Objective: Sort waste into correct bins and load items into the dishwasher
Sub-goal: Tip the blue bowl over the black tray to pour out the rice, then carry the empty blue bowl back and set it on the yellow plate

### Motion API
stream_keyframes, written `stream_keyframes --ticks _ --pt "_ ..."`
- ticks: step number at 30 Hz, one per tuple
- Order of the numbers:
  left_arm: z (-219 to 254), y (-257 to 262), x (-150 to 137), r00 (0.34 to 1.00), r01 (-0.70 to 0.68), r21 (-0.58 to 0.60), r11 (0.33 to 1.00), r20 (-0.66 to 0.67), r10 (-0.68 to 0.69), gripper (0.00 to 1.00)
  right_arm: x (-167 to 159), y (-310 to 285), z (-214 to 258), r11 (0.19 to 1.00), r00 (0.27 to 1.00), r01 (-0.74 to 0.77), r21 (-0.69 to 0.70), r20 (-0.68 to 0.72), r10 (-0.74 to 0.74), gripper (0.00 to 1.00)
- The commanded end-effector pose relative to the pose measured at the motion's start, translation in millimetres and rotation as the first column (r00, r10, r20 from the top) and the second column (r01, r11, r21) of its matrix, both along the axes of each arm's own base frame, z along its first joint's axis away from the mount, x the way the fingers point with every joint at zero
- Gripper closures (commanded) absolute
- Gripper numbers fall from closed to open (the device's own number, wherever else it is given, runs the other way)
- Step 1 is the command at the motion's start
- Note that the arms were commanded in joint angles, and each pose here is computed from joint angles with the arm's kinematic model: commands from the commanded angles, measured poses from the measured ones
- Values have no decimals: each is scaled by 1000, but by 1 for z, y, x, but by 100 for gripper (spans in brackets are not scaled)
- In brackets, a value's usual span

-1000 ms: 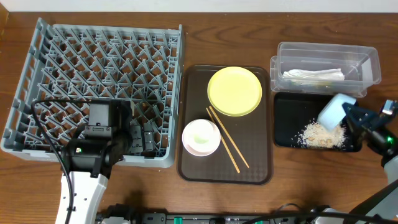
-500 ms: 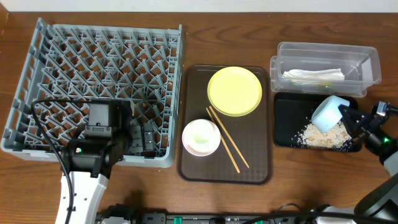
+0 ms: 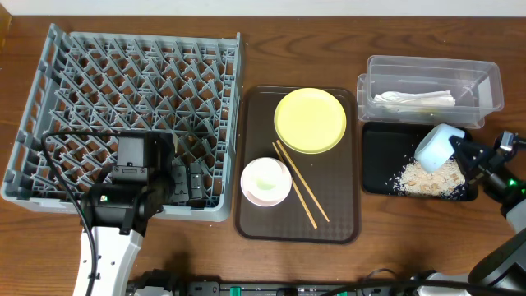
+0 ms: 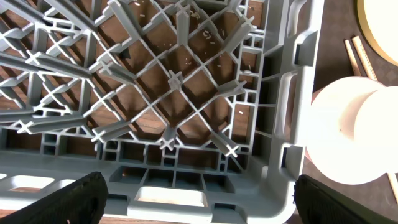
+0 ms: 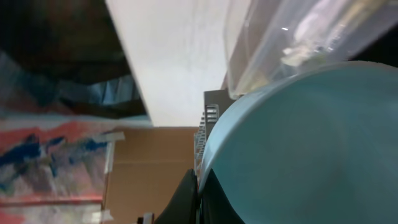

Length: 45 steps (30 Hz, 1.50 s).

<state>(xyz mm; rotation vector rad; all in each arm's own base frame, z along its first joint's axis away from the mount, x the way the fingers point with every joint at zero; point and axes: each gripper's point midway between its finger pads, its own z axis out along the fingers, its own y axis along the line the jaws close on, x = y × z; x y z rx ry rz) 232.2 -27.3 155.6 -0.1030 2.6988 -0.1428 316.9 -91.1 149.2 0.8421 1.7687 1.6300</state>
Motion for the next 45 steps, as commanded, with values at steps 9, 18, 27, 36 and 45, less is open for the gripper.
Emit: stream_keyframes --ticks 9,18,27,36,45 --pt "8 0 4 1000 -2 5 1000 25 2 2 0 13 18 995 988 -75 -66 128 83 99" --pt "8 0 4 1000 -2 5 1000 25 2 2 14 51 15 988 988 -147 -52 32 149 99" --pt "8 0 4 1000 -2 5 1000 24 2 2 26 132 48 939 972 -206 -275 52 228 99" --pt "8 0 4 1000 -2 5 1000 24 2 2 19 216 80 833 913 -299 -466 115 392 99" --pt "8 0 4 1000 -2 5 1000 26 2 2 28 228 95 533 923 -220 -817 3 385 99"
